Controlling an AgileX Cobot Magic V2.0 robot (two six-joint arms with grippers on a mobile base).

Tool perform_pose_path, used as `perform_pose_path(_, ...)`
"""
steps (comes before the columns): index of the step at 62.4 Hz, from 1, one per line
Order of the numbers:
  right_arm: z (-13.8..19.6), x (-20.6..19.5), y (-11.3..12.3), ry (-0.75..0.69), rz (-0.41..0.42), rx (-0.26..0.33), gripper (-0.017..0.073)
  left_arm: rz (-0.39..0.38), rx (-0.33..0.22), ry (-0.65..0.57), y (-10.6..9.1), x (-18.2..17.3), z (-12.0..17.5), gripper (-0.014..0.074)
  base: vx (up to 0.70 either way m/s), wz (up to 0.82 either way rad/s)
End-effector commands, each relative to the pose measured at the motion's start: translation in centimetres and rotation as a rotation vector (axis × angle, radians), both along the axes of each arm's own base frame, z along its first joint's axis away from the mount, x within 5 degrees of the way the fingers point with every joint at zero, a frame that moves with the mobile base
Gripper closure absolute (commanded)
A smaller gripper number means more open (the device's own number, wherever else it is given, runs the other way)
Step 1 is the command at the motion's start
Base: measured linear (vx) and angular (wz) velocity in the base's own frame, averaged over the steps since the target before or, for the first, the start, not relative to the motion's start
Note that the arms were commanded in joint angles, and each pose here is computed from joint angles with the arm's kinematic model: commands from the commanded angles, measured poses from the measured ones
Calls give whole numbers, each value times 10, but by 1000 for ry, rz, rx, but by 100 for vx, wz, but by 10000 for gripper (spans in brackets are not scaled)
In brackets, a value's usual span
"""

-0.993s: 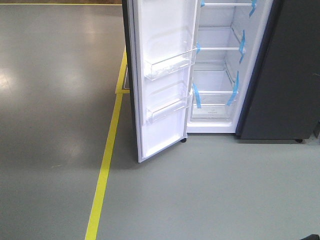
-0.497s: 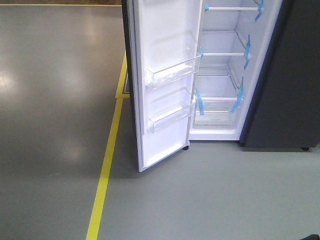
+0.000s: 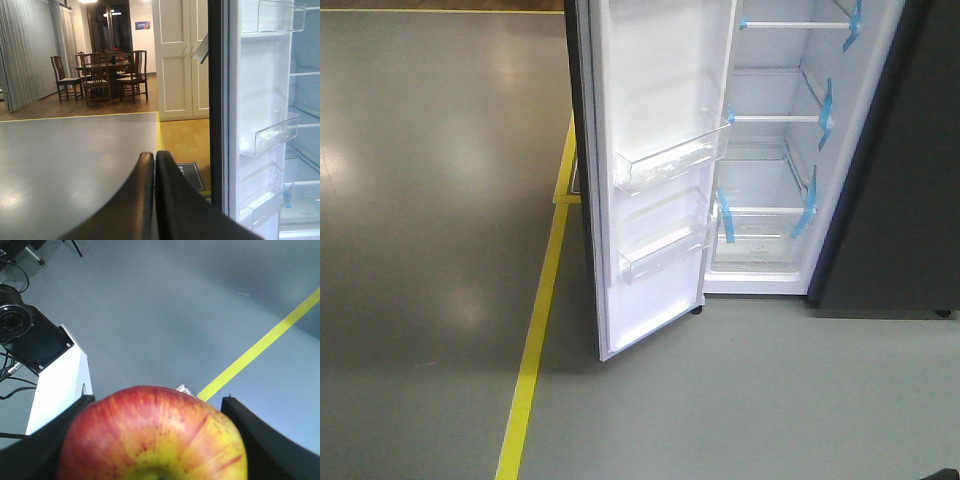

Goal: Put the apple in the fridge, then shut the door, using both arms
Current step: 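Drive closer to the fridge, stopping beside its open door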

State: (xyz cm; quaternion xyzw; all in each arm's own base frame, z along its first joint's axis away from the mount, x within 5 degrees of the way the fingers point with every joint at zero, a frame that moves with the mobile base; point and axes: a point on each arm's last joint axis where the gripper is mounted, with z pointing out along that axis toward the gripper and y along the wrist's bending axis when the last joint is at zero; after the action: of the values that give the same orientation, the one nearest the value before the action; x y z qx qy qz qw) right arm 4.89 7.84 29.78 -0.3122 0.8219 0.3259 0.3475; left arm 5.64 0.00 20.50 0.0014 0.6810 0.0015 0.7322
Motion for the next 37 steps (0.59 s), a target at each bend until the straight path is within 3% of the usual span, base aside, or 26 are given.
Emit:
perform_pose_path(1,12,3,2,-38,-22,62,198,3,-13,-70,0,-1,1,600,12,1)
perform_pose_path(37,12,3,2,-38,-22,62,198,3,-13,-70,0,-1,1,600,11,0)
